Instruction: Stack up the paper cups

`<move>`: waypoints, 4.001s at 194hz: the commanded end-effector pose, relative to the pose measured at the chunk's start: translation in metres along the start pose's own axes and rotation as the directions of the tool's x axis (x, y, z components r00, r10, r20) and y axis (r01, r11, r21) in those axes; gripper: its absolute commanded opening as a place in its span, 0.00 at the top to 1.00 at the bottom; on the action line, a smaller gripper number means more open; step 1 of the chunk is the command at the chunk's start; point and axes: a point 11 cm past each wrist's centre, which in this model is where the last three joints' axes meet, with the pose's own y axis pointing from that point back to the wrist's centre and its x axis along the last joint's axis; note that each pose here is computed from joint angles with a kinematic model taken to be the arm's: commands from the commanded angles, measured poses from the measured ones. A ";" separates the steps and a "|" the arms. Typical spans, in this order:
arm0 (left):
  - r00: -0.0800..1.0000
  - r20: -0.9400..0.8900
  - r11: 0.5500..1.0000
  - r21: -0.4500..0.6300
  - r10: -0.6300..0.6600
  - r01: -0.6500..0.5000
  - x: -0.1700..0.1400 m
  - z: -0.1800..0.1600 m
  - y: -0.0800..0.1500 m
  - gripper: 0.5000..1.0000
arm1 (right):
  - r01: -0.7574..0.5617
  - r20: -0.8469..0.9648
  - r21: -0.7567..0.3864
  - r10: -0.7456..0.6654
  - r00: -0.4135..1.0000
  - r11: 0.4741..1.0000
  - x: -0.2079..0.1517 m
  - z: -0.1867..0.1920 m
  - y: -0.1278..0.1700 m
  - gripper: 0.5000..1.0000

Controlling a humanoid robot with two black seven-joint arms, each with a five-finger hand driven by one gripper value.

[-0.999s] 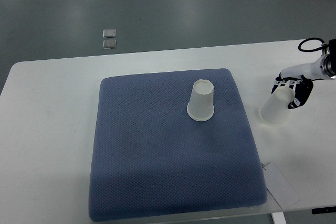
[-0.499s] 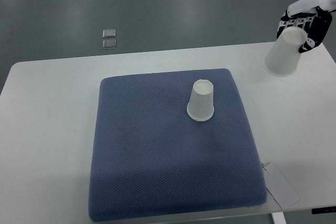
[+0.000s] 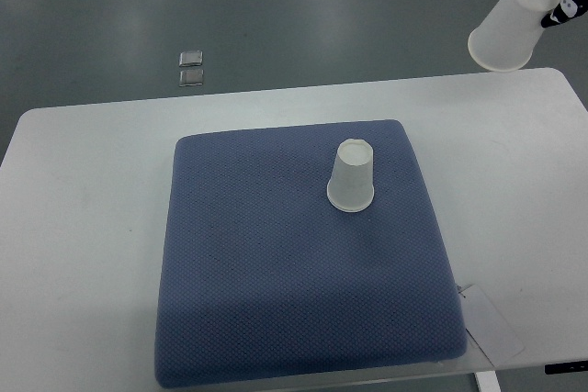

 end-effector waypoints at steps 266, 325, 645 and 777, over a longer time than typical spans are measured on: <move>1.000 0.000 1.000 0.001 0.001 -0.001 0.000 -0.001 0.000 0.00 | 0.260 -0.287 0.211 -0.195 0.938 0.942 -0.030 -0.203 -0.069 0.57; 1.000 0.002 1.000 0.000 0.000 0.000 0.000 0.000 0.000 0.00 | 0.294 -0.261 0.202 -0.238 0.936 0.934 -0.044 -0.193 -0.083 0.57; 1.000 0.000 1.000 0.001 0.000 0.000 0.000 0.000 0.000 0.00 | 0.273 -0.155 0.196 -0.245 0.957 0.942 -0.057 -0.169 -0.108 0.43; 1.000 0.000 1.000 0.000 0.000 0.000 0.000 0.000 0.000 0.00 | 0.262 -0.128 0.198 -0.240 0.962 0.944 -0.058 -0.164 -0.111 0.35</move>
